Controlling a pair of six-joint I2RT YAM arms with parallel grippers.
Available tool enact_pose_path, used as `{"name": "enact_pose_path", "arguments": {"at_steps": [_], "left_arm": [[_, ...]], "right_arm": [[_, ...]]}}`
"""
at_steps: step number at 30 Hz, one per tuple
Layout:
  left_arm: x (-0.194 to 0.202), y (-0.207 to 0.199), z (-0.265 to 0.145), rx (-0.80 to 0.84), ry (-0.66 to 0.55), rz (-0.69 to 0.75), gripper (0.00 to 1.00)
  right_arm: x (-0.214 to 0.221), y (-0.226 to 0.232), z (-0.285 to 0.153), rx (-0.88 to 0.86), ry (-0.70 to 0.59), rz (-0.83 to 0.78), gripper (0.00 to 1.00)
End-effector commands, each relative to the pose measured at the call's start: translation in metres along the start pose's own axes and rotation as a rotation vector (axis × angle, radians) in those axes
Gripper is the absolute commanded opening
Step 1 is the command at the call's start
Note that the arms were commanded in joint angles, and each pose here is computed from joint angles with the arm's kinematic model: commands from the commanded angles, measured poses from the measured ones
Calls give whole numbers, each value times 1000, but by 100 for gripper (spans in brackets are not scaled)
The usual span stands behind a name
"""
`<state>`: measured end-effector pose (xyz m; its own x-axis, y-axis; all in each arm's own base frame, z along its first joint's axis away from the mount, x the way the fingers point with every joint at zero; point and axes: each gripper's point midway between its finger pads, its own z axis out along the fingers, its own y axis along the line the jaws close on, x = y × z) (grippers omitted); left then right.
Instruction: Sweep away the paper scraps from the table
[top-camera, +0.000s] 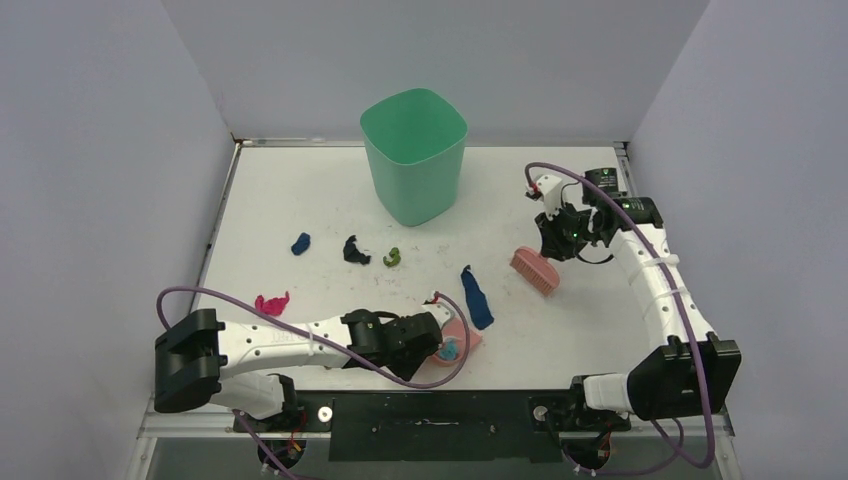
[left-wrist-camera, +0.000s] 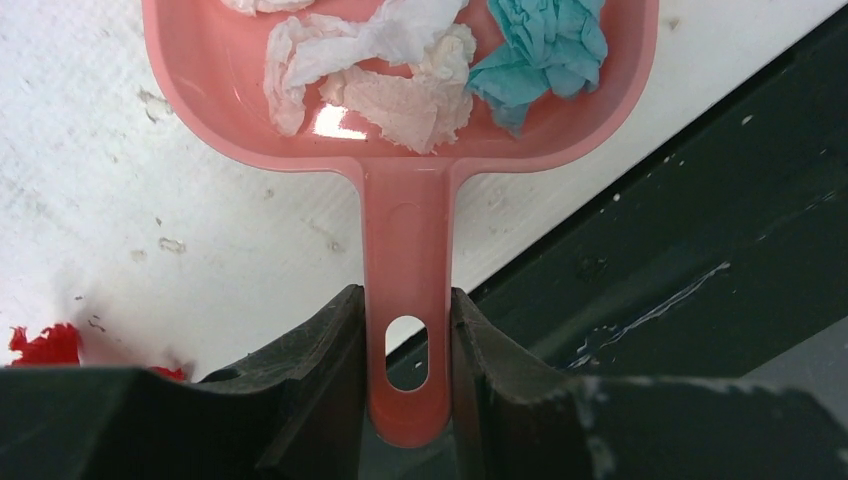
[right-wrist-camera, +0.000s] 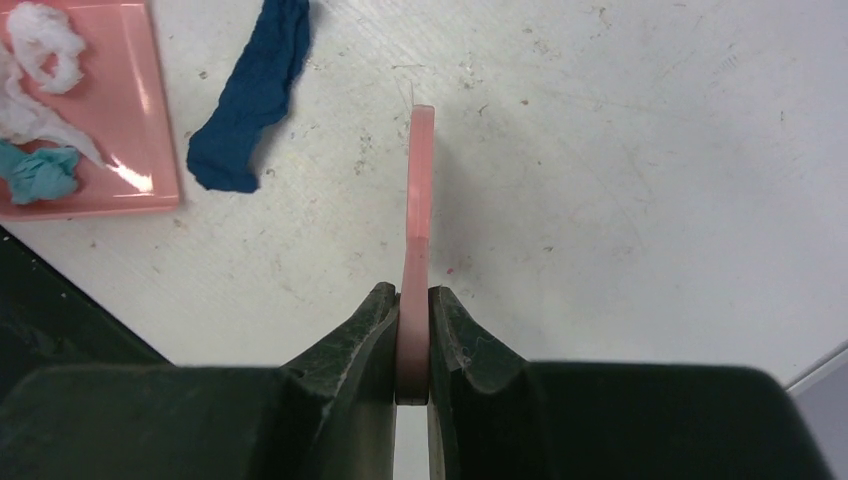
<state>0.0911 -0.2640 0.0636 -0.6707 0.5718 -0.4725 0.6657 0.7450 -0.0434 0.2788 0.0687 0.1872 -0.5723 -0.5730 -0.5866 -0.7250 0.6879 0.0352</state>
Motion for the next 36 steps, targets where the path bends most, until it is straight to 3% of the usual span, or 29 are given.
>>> {"name": "enact_pose_path", "arguments": {"at_steps": [1, 6, 9, 16, 27, 36], "left_arm": [[2, -8, -6, 27, 45, -4, 0], [-7, -9, 8, 5, 47, 25, 0], [-14, -13, 16, -9, 60, 47, 0], [-31, -19, 25, -17, 15, 57, 0], [-59, -5, 9, -39, -208, 25, 0], [-88, -4, -42, -8, -350, -10, 0]], "right_arm": [[-18, -9, 22, 106, -26, -19, 5], [-28, 33, 59, 45, -9, -75, 5], [-30, 63, 72, -96, 15, -79, 5], [-54, 101, 27, -276, -83, -160, 5], [-65, 41, -67, -49, -177, -197, 5], [-58, -19, -61, 264, -256, -2, 5]]}}
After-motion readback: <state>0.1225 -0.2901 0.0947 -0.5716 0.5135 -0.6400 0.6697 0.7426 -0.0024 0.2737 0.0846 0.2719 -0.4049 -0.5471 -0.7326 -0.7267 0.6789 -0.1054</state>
